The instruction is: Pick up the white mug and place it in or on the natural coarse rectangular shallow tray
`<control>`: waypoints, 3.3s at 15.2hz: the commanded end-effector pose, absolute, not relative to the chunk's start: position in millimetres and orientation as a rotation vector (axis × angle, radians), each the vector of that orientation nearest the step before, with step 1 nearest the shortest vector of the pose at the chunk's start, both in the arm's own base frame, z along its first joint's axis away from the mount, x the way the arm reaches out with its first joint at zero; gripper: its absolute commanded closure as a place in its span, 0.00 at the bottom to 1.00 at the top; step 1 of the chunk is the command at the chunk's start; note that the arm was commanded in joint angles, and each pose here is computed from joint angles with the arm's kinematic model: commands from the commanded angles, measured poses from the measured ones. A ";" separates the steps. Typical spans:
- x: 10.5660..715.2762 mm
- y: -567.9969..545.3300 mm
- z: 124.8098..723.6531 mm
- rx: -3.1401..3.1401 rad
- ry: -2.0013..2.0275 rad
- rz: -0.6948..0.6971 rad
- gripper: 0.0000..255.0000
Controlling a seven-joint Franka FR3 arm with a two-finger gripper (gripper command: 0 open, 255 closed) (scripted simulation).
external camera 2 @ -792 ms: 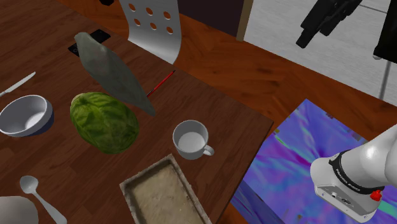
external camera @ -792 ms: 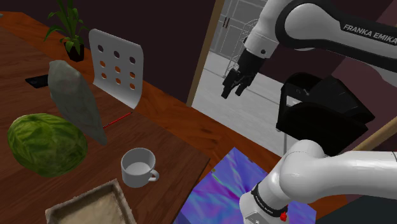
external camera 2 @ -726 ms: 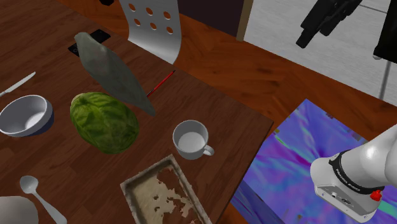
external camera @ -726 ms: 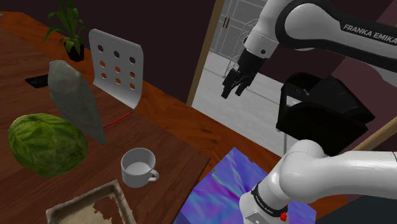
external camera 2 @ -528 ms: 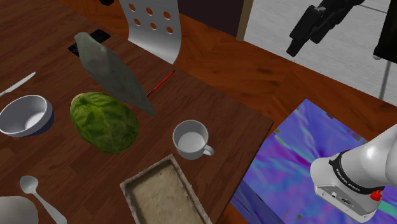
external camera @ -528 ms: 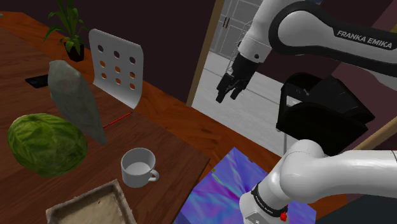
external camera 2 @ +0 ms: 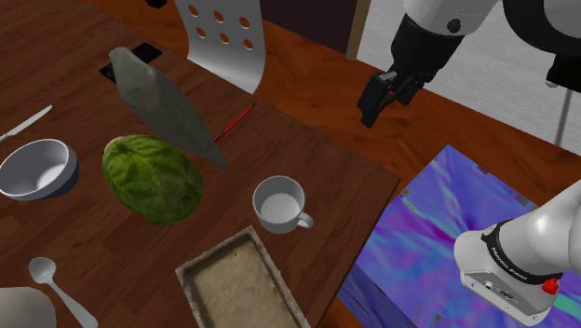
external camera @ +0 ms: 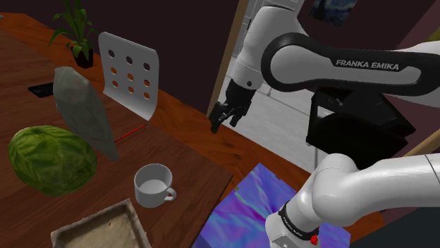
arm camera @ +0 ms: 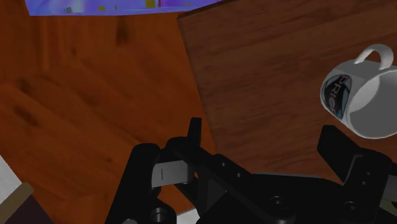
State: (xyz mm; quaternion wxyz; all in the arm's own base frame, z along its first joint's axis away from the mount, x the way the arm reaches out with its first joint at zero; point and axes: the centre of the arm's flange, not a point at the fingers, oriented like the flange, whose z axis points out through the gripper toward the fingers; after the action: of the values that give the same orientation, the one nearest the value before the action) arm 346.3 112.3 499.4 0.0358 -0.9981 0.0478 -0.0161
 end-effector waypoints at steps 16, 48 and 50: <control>394.4 274.4 383.6 -3.089 0.094 -0.017 0.00; 394.8 276.2 391.1 -3.089 0.094 -0.017 1.00; 394.8 276.2 401.7 -3.089 0.094 -0.017 1.00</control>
State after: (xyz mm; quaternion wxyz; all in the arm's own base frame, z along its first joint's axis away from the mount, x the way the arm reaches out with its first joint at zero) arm 395.4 276.2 395.6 0.0258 -0.9992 0.0304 -0.0056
